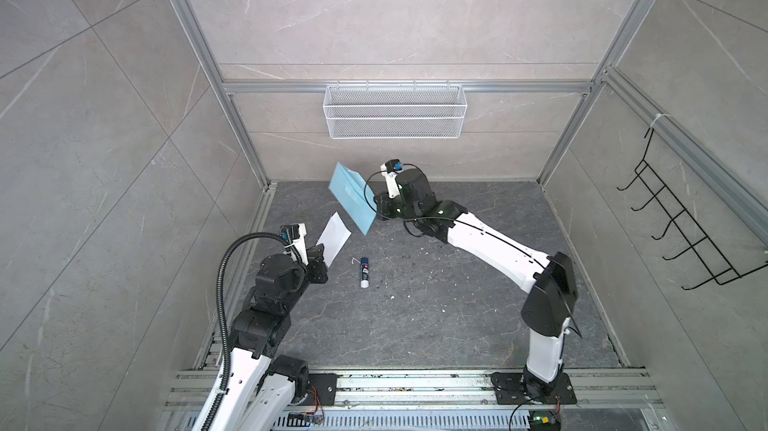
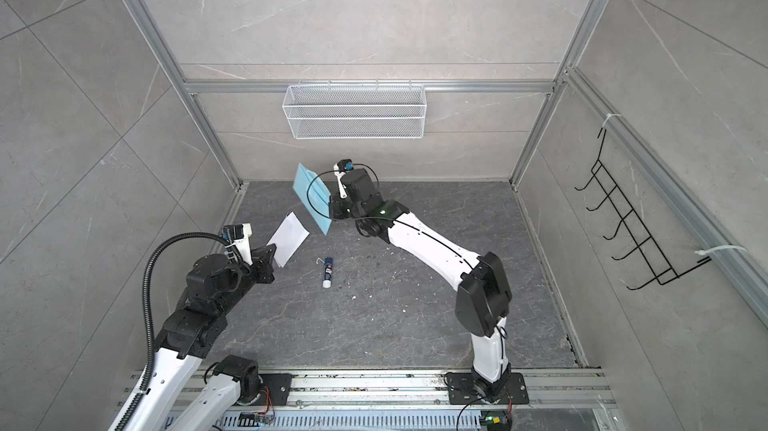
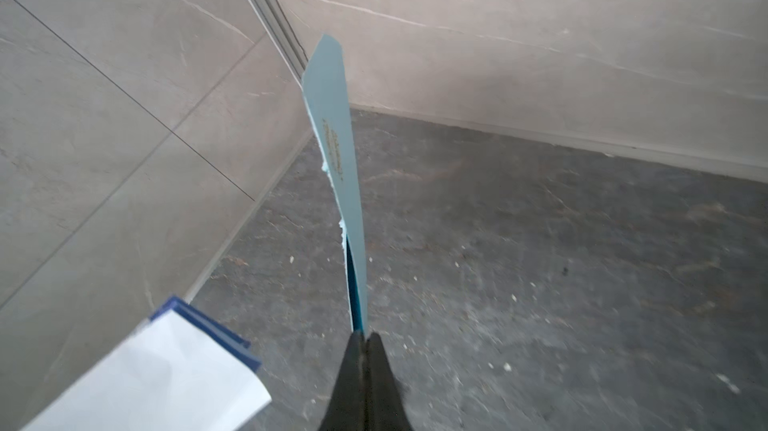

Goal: Place the letter into the envelope and seal it
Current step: 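Lift the envelope with the right gripper and carry it nearer the robot, then lower the envelope flat onto the table with the right gripper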

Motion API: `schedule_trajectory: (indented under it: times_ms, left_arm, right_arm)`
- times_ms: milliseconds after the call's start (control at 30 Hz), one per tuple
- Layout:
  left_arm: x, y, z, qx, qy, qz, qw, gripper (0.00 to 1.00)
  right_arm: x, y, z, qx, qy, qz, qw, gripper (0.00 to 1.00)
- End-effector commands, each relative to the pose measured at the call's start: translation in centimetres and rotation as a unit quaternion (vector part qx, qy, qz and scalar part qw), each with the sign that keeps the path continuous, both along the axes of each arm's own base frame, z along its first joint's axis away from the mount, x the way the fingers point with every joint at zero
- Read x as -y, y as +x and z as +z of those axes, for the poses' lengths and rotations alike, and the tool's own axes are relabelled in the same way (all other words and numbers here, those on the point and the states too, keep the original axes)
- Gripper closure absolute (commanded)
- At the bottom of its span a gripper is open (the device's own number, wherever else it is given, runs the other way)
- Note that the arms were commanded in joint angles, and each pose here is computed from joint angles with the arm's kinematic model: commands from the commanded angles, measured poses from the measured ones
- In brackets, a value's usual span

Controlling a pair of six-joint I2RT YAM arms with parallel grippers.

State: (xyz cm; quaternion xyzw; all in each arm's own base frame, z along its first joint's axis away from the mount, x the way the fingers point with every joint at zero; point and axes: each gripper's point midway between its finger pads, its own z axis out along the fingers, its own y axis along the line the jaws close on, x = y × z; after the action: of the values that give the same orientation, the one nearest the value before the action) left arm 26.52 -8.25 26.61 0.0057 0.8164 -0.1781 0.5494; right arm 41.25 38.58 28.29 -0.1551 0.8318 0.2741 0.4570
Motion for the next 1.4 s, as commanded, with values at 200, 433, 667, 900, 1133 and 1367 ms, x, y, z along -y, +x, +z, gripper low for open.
schedule_trajectory:
  times_ms: [200,433,667,900,1133,1367]
  left_arm:
    - [1.8,1.0,0.7,0.005,-0.070,-0.022,0.997,1.00]
    - [2.6,1.6,-0.5,-0.011,-0.101,-0.031,0.994,1.00]
    - [3.4,2.0,-0.6,-0.010,-0.101,-0.047,0.994,1.00]
    - [3.3,1.8,-0.6,-0.005,-0.117,-0.041,0.992,1.00]
    - [4.1,1.9,-1.3,-0.019,-0.125,-0.047,0.991,1.00]
    - [4.8,1.7,-1.3,-0.022,-0.135,-0.049,0.989,1.00]
  right_arm:
    - [10.3,-5.1,1.3,0.034,0.050,-0.101,0.993,1.00]
    - [14.6,-8.6,-3.3,-0.002,0.094,-0.150,0.984,1.00]
    - [16.5,-10.3,-9.5,-0.046,0.120,-0.180,0.975,1.00]
    - [17.3,-11.3,-15.3,-0.089,0.103,-0.197,0.971,1.00]
    - [18.5,-12.5,-19.1,-0.125,0.081,-0.216,0.965,1.00]
    - [19.7,-12.9,-21.3,-0.140,0.074,-0.245,0.956,1.00]
